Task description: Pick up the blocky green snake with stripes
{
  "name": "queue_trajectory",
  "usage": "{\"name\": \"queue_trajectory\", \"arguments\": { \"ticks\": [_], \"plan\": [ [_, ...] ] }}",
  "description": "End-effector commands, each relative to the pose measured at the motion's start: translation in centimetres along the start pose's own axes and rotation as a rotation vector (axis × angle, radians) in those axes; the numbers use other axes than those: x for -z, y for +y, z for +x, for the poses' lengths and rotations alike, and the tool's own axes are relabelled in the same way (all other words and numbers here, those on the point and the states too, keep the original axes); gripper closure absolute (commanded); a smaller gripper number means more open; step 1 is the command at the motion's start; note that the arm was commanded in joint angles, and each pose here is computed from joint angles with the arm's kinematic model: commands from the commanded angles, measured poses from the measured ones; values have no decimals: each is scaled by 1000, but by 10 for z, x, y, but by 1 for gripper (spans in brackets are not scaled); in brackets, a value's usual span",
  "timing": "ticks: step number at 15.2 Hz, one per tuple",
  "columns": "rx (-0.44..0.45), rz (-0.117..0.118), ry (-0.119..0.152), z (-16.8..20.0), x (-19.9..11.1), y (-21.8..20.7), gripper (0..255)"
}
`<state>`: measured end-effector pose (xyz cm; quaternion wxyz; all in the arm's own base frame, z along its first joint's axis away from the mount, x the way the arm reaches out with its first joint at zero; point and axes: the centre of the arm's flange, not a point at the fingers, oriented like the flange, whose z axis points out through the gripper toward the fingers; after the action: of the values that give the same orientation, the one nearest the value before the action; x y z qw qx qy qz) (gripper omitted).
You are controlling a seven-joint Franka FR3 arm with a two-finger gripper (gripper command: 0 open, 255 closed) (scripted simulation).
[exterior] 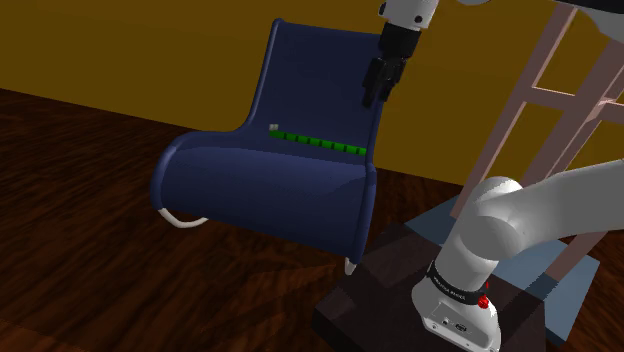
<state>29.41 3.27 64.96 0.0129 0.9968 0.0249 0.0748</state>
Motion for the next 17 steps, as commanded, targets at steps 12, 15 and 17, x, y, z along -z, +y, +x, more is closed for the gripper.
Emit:
{"name": "queue_trajectory", "arguments": {
  "ticks": [12, 15, 17],
  "plan": [
    [97, 77, -59, 94, -80, 100, 0],
    [124, 99, -75, 120, -104, 124, 0],
    [141, 113, -86, 137, -121, 140, 0]
  ]
}}
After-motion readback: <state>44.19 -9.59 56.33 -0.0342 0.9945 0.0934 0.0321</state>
